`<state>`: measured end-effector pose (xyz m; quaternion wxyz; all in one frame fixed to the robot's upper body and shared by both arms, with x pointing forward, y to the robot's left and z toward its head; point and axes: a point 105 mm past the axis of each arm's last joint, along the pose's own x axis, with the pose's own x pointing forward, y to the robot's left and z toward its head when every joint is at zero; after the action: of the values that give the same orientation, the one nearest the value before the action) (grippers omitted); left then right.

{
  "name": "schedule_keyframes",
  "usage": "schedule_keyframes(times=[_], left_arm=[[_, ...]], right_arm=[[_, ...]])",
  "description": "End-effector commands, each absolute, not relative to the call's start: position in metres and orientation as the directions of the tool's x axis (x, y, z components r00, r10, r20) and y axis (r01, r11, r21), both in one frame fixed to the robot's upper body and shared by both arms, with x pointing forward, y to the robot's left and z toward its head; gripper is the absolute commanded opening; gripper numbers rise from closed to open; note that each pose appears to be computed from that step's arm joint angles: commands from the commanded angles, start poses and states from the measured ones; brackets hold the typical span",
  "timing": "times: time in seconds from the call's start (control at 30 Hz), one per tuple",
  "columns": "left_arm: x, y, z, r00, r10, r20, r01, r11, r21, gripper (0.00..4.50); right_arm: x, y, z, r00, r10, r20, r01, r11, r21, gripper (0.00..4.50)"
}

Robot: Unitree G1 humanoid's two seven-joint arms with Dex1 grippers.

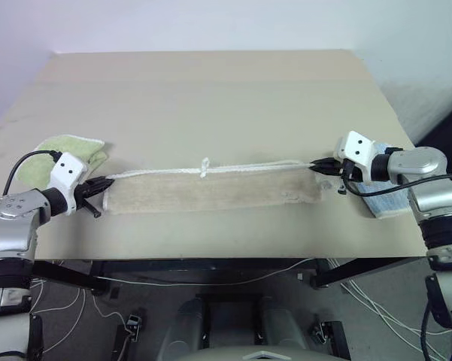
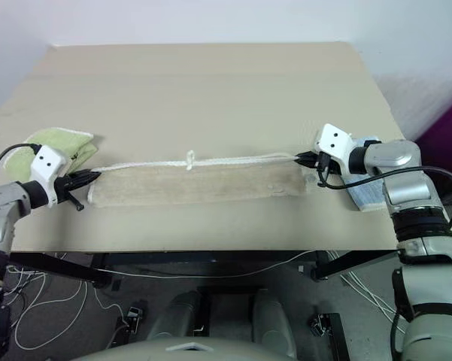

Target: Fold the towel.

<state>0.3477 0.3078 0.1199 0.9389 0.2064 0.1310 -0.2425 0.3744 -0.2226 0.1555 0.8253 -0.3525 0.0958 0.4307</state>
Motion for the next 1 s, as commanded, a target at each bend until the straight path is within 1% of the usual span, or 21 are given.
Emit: schedule_keyframes(times=[0.03, 0.07, 0.13, 0.17, 0.23, 0.4, 0.47, 0.53, 0.57, 0.63, 0.7, 0.77, 0.83, 0.9, 0.93, 1.0], left_arm=[[0.353, 0.313, 0.124, 0.865, -0.369, -0.339, 0.481, 0.801, 0.356, 0.0], [0.353, 0.312, 0.121, 0.859, -0.372, -0.351, 0.49, 0.797, 0.354, 0.0], [0.352, 0.313, 0.116, 0.855, -0.367, -0.366, 0.493, 0.795, 0.354, 0.0], [0.351, 0.315, 0.116, 0.857, -0.367, -0.362, 0.487, 0.807, 0.333, 0.45], [0.349, 0.316, 0.116, 0.859, -0.369, -0.355, 0.481, 0.819, 0.313, 0.95], [0.342, 0.318, 0.116, 0.863, -0.368, -0.347, 0.474, 0.827, 0.302, 2.61], [0.34, 0.321, 0.118, 0.876, -0.35, -0.332, 0.452, 0.835, 0.312, 3.36], [0.338, 0.325, 0.122, 0.894, -0.323, -0.31, 0.421, 0.844, 0.333, 3.89], [0.337, 0.327, 0.128, 0.908, -0.311, -0.281, 0.396, 0.856, 0.332, 4.23], [0.335, 0.335, 0.14, 0.939, -0.266, -0.219, 0.328, 0.885, 0.329, 4.23], [0.334, 0.342, 0.147, 0.961, -0.214, -0.176, 0.264, 0.9, 0.347, 4.23], [0.332, 0.346, 0.151, 0.973, -0.181, -0.14, 0.22, 0.91, 0.35, 4.23], [0.332, 0.347, 0.155, 0.981, -0.166, -0.103, 0.192, 0.917, 0.351, 4.23], [0.331, 0.338, 0.158, 0.976, -0.199, -0.083, 0.216, 0.908, 0.359, 4.23], [0.33, 0.33, 0.158, 0.969, -0.233, -0.079, 0.246, 0.899, 0.362, 4.23], [0.328, 0.309, 0.157, 0.943, -0.324, -0.076, 0.329, 0.871, 0.364, 4.23]], right_arm=[[0.383, -0.228, 0.165, 0.652, 0.623, -0.432, -0.741, 0.402, -0.538, 0.08], [0.384, -0.227, 0.164, 0.648, 0.628, -0.43, -0.744, 0.403, -0.534, 0.08], [0.386, -0.228, 0.164, 0.657, 0.628, -0.416, -0.736, 0.415, -0.536, 0.47], [0.388, -0.229, 0.166, 0.668, 0.625, -0.404, -0.727, 0.432, -0.534, 0.65], [0.391, -0.231, 0.169, 0.69, 0.615, -0.381, -0.706, 0.457, -0.542, 1.24], [0.396, -0.241, 0.18, 0.75, 0.579, -0.321, -0.642, 0.517, -0.566, 2.95], [0.396, -0.246, 0.186, 0.779, 0.555, -0.292, -0.601, 0.53, -0.598, 3.72], [0.394, -0.252, 0.196, 0.813, 0.528, -0.245, -0.548, 0.552, -0.628, 4.26], [0.391, -0.255, 0.203, 0.827, 0.52, -0.214, -0.525, 0.577, -0.626, 4.5], [0.383, -0.256, 0.214, 0.839, 0.528, -0.136, -0.501, 0.649, -0.572, 4.5], [0.371, -0.25, 0.222, 0.833, 0.552, -0.038, -0.518, 0.754, -0.404, 4.5], [0.356, -0.241, 0.217, 0.815, 0.58, -0.015, -0.565, 0.787, -0.247, 4.5], [0.342, -0.233, 0.204, 0.804, 0.594, -0.01, -0.594, 0.802, -0.063, 4.5], [0.336, -0.229, 0.193, 0.831, 0.556, 0.023, -0.548, 0.81, 0.212, 4.5], [0.333, -0.228, 0.186, 0.844, 0.535, 0.033, -0.512, 0.786, 0.348, 4.5], [0.32, -0.222, 0.164, 0.842, 0.539, 0.007, -0.457, 0.708, 0.539, 4.5]])
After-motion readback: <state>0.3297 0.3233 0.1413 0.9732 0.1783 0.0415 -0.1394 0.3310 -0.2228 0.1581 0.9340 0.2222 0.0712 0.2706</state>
